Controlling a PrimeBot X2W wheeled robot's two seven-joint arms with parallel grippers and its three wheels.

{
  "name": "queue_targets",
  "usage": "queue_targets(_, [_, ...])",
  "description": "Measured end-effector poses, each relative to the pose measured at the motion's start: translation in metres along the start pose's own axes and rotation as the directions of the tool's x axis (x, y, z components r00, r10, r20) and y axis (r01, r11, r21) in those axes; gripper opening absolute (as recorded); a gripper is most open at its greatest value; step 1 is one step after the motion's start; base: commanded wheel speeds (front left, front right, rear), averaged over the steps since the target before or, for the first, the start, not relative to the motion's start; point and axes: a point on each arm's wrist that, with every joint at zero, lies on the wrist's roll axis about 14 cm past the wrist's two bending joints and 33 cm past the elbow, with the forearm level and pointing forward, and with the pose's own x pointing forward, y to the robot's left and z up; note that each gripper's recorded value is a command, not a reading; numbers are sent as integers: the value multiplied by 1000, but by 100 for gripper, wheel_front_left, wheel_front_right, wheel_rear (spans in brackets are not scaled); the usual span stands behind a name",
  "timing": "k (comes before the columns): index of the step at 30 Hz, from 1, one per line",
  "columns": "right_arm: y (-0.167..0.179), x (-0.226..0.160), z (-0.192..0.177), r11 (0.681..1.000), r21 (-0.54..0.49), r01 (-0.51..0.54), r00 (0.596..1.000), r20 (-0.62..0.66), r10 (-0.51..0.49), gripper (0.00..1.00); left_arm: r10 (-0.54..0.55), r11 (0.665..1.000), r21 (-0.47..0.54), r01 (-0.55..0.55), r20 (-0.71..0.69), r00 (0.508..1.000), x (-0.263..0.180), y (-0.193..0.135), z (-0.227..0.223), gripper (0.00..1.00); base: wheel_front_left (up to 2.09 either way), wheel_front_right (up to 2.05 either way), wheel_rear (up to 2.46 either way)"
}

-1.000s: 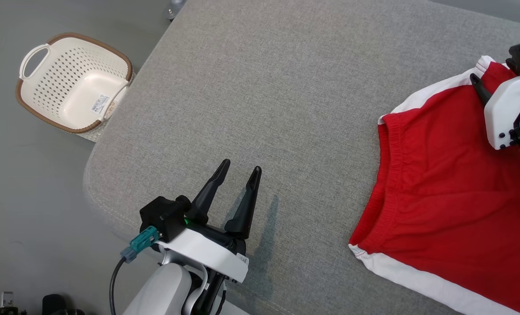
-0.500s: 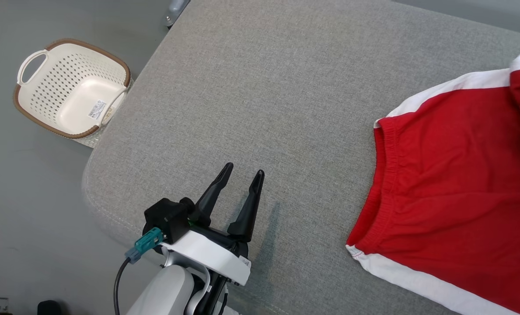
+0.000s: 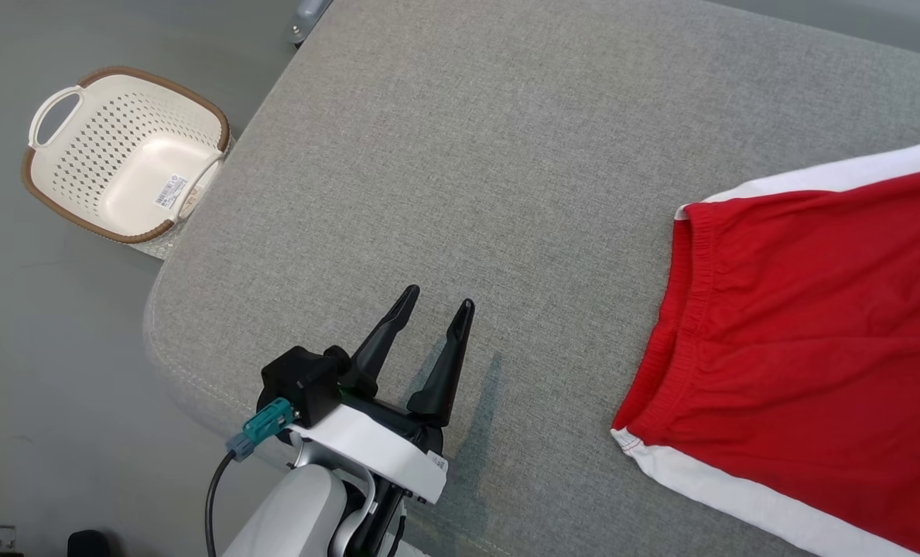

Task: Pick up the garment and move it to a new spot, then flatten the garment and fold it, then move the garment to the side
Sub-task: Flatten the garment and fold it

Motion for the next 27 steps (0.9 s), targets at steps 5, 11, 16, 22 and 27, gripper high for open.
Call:
queue_targets(5, [10, -1, -5, 1000, 23, -7, 1000, 8, 7, 100, 2, 1000, 0, -2, -2, 1000, -1, 1, 0, 100, 0, 0, 0])
queue_targets(11, [-8, -16, -2, 999, 7, 45, 999, 24, -46, 100, -21, 1000, 7, 21, 2, 1000, 1, -5, 0, 100, 0, 0, 0])
queue_targets(16, [-18, -37, 6, 996, 8, 84, 995, 50, -85, 100, -58, 998, 18, 58, 21, 998, 3, -15, 5, 100, 0, 0, 0])
queue_targets(22, [-18, -72, 21, 992, 61, 108, 981, 153, -117, 100, -110, 994, 27, 109, 46, 993, 2, -30, 11, 100, 0, 0, 0])
queue_targets(27, [-18, -107, 25, 988, 94, 125, 957, 251, -145, 100, -153, 988, 25, 152, 62, 986, 0, -44, 14, 100, 0, 0, 0])
